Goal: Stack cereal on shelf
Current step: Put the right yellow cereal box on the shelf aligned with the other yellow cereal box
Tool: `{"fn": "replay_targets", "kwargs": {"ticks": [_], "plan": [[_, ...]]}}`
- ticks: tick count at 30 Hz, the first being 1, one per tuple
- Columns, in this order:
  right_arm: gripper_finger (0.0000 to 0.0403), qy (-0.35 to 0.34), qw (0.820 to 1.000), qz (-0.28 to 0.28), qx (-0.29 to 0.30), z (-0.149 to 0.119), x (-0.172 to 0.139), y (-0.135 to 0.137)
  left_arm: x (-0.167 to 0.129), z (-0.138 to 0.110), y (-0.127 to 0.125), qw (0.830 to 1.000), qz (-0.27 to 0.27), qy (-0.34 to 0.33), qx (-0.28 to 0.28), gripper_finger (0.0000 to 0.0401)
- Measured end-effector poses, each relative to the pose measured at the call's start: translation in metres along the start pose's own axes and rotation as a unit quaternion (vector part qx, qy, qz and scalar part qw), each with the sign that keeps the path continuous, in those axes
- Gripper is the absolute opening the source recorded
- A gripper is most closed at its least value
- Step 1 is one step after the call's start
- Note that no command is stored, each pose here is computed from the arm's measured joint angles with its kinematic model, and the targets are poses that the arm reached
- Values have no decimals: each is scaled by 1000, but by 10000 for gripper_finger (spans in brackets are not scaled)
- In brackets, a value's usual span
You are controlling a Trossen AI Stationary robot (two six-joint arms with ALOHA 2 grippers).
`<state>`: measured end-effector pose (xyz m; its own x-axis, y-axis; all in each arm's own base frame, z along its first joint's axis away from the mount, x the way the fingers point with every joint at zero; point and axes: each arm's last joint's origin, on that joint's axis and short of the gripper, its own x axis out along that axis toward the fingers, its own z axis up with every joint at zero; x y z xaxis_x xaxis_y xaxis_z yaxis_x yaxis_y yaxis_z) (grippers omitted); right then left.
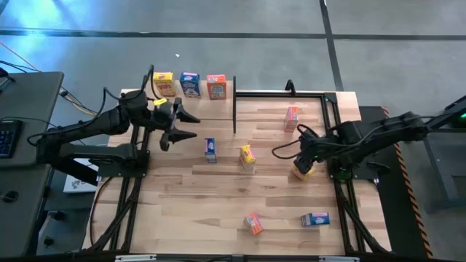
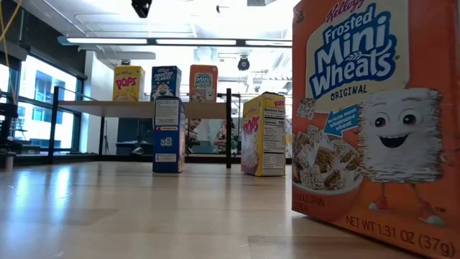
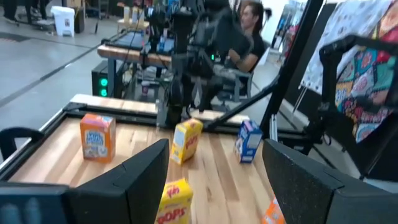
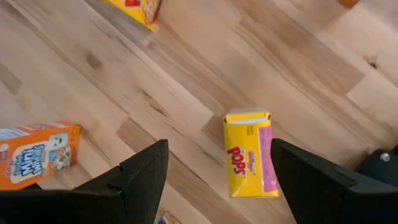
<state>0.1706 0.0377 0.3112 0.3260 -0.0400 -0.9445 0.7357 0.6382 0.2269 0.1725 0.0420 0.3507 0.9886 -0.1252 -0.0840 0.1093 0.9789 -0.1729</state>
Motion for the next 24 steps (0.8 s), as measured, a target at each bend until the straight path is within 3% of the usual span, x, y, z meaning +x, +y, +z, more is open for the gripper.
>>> {"fn": "replay_targets", "kwargs": {"ticks": [13,24], "plan": [[274,65,995,-74,-1,-2,18,5,0,-1,0,1000,-4,4,1,250],[274,91,990,-101,-38,-15,29,16,0,-1,-3,998,-54,10,6,250]]}}
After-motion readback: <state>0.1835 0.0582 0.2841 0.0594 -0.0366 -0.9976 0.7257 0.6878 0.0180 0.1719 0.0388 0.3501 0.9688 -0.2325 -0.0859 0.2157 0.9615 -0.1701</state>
